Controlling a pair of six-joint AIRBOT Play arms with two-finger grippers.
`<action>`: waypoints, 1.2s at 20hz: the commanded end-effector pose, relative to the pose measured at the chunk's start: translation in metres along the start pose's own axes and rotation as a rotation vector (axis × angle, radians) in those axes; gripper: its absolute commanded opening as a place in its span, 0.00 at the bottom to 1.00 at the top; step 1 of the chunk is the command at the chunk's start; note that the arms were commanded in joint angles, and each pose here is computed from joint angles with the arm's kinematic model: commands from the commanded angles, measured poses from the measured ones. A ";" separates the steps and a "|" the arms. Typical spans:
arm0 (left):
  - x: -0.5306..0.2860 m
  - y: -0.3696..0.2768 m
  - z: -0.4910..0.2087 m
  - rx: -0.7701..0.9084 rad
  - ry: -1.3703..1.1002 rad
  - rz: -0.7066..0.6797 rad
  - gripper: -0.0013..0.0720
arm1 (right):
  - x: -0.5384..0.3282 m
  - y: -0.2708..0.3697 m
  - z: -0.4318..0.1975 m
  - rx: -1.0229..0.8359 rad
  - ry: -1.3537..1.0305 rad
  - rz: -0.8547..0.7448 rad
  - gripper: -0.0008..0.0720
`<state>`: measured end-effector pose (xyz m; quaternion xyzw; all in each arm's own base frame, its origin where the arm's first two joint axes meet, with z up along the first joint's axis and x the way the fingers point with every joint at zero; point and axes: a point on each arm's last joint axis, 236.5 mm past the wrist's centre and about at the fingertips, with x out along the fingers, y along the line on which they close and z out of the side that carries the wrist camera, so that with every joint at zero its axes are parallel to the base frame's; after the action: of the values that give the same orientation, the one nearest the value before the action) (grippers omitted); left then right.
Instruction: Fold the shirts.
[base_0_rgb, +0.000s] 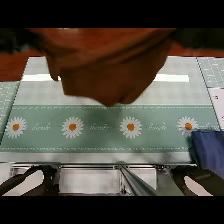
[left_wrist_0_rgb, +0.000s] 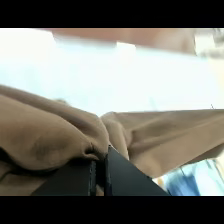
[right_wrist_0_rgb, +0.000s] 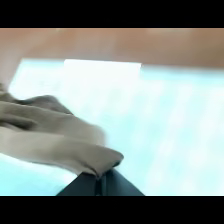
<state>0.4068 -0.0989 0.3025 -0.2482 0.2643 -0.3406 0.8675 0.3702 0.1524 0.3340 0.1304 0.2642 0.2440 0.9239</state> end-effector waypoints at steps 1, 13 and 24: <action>-0.071 -0.080 0.062 0.264 -0.173 0.114 0.05 | -0.108 0.024 0.058 -0.168 -0.156 -0.114 0.05; -0.171 -0.194 -0.028 0.547 -0.199 0.320 0.05 | -0.228 0.032 -0.012 -0.220 -0.154 -0.254 0.05; 0.030 0.077 -0.211 -0.230 0.205 0.330 0.05 | 0.000 -0.096 -0.130 0.000 0.330 -0.301 0.04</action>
<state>0.2965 -0.1225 0.1802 -0.1665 0.3996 -0.2296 0.8717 0.2935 0.0819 0.2549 0.0375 0.3847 0.1343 0.9124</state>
